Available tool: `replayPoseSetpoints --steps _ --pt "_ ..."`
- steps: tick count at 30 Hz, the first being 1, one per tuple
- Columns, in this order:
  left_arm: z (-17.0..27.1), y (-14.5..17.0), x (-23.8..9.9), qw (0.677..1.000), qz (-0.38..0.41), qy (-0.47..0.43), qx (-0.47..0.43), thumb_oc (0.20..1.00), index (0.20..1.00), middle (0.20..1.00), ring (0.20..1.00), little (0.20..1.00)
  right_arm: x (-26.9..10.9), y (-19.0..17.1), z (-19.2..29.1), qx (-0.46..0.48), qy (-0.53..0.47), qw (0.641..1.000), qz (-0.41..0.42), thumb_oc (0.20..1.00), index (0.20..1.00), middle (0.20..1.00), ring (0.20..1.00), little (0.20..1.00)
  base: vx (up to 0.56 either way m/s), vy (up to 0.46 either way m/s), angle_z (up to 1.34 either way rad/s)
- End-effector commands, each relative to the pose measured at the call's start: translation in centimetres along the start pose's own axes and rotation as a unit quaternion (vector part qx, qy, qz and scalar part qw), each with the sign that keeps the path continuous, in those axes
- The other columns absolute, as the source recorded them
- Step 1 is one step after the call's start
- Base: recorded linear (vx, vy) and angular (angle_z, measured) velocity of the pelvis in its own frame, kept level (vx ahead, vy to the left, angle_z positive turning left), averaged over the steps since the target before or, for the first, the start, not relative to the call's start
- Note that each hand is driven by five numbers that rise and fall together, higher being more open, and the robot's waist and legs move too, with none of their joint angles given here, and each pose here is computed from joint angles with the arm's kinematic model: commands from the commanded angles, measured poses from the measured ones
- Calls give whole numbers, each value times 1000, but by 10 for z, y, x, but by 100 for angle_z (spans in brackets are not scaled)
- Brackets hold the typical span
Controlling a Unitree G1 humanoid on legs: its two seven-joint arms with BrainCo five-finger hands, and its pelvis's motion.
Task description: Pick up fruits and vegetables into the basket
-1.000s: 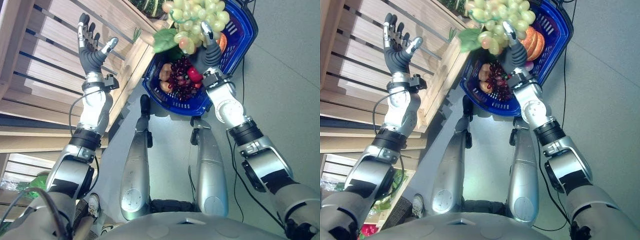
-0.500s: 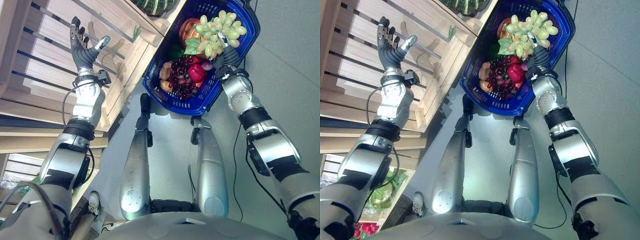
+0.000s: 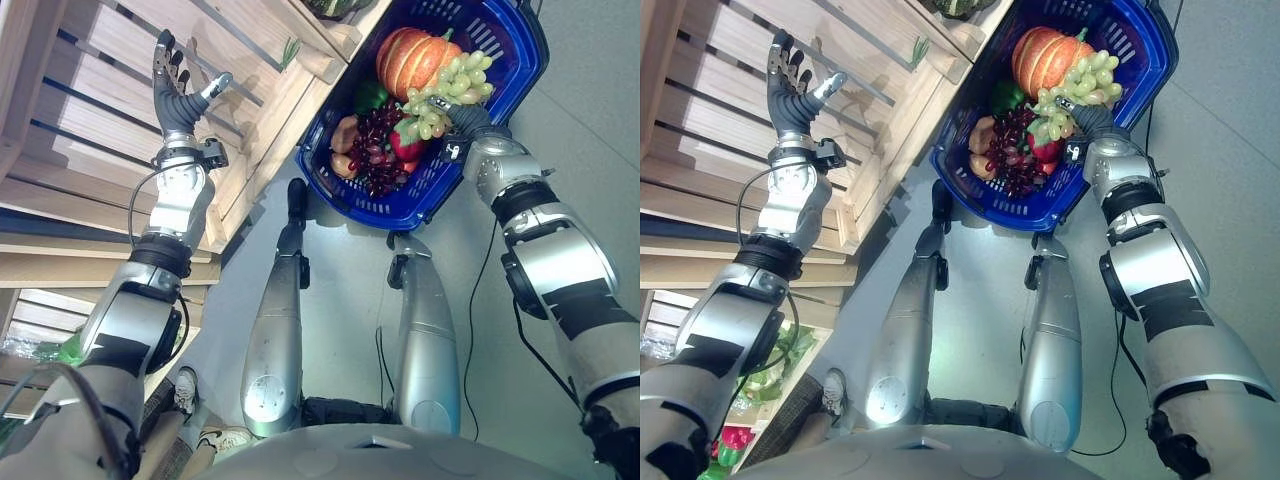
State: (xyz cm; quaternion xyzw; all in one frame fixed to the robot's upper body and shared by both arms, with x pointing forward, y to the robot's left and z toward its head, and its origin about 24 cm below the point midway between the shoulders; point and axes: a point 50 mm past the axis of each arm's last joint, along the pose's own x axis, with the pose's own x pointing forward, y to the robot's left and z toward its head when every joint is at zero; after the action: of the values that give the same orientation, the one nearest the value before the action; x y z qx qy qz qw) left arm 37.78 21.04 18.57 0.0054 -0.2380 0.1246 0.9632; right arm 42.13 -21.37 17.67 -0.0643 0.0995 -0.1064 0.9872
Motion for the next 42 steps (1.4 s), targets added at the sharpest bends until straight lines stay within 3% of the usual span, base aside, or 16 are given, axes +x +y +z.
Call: replayPoseSetpoints --steps 1,13,25,35,42 --pt "12 -4 6 999 8 -27 -26 1000 1000 1000 1000 1000 0 -17 16 -43 -7 998 -51 1000 1000 1000 1000 1000 10 8 5" --pt "6 -2 0 999 10 -24 -23 1000 1000 1000 1000 1000 0 -31 3 -73 22 993 -93 1000 1000 1000 1000 1000 0 0 0" --pt "-22 15 -23 999 4 20 30 1000 1000 1000 1000 1000 -3 -27 -18 -71 -45 991 -105 1000 1000 1000 1000 1000 -12 27 -3" --pt "-88 55 -91 982 1 170 87 1000 1000 1000 1000 1000 -22 -35 -114 -107 14 990 -90 1000 1000 1000 1000 1000 57 38 -7" --pt "-135 69 -164 941 -54 309 130 1000 1000 1000 1000 1000 -57 -41 -199 -112 99 986 -75 1000 1000 1000 1000 1000 145 -4 2"
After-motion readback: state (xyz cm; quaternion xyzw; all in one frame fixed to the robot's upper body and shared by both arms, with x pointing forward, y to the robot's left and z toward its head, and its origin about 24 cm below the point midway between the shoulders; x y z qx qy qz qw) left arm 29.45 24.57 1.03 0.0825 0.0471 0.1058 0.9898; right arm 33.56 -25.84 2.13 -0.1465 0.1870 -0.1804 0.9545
